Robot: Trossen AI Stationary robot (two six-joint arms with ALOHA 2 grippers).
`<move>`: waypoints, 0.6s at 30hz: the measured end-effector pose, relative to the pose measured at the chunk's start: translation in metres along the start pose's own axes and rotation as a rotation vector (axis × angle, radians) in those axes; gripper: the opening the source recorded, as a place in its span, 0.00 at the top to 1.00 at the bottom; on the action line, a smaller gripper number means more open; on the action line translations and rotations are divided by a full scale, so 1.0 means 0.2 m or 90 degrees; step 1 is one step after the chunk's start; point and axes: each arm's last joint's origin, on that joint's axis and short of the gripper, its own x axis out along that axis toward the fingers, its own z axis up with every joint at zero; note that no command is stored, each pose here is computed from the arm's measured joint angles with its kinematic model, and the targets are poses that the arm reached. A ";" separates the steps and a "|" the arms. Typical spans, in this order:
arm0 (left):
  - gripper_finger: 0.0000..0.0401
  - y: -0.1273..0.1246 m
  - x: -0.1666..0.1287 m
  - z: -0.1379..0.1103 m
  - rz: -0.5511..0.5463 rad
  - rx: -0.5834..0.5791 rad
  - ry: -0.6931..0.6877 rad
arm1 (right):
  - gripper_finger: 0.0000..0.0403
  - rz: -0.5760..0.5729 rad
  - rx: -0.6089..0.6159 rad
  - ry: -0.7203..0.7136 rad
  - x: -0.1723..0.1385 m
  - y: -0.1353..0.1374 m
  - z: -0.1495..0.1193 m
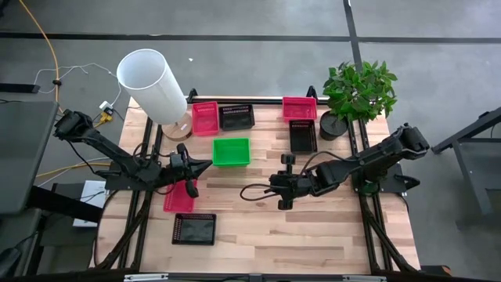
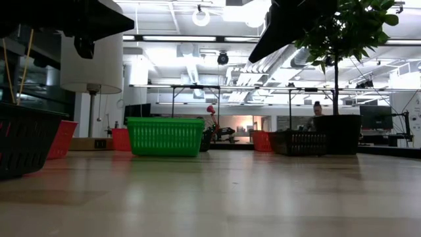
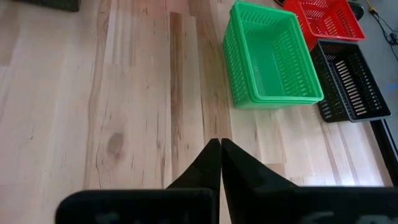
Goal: Stack baskets by color
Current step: Stack the right top black basket on top of the left top black basket
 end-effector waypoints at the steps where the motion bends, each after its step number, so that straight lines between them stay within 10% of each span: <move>1: 1.00 0.00 0.00 0.00 0.000 0.000 0.000 | 1.00 0.001 0.000 0.000 0.00 0.00 0.00; 18: 1.00 0.00 0.00 0.00 0.000 0.000 0.000 | 1.00 0.015 -0.014 -0.016 0.00 0.00 0.01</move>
